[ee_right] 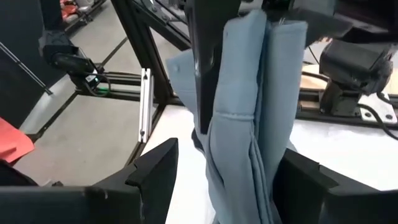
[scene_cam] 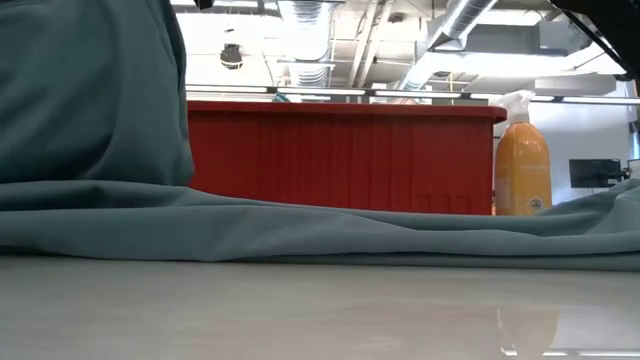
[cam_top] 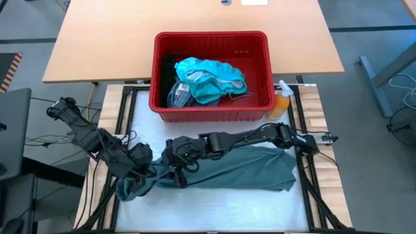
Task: Fold Laundry from Bin
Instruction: Fold the light blue pants
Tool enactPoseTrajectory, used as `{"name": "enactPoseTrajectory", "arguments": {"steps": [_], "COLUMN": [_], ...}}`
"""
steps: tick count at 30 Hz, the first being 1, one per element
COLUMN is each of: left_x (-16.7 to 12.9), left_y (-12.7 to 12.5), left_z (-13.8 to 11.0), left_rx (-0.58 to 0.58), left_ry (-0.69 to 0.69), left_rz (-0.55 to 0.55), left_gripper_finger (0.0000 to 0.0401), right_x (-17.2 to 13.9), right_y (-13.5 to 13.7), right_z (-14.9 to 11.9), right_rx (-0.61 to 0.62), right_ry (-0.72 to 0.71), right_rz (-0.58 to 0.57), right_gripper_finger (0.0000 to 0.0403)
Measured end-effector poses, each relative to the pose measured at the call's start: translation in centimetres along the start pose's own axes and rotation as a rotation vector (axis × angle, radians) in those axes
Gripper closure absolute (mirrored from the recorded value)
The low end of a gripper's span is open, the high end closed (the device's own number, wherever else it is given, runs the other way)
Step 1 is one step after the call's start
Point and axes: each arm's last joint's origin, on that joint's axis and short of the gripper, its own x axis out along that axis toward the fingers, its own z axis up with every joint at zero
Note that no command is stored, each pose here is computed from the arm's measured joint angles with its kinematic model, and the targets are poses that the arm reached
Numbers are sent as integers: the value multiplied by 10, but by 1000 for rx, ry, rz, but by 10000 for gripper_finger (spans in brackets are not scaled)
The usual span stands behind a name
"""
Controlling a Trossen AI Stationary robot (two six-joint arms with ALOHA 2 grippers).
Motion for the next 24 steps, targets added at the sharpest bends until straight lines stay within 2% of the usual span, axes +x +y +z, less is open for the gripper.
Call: {"name": "enactPoseTrajectory", "arguments": {"steps": [4,7,10,14,15,19,24], "left_x": [0,0,0,0,0,0,-10], "left_y": [1,0,0,1,0,0,0], "left_z": [1,2,3,2,2,3,3], "left_rx": [1,4,1,-4,-7,-15,-48], "left_ry": [-28,-63,-66,-64,-67,-66,-37], "left_rz": [20,27,23,33,29,24,-55], "left_gripper_finger": [372,372,372,371,371,348,284], "right_x": [-1,-1,-1,-4,-4,-7,-18], "right_y": [-4,-4,-3,-5,-6,-7,-5], "right_z": [1,2,2,3,4,9,20], "right_rx": [2,2,0,1,-3,8,-26], "right_ry": [-8,-12,-12,-9,-12,-29,-22], "right_rz": [-1,-1,0,10,27,74,94], "right_gripper_finger": [150,175,234,354,365,365,365]}}
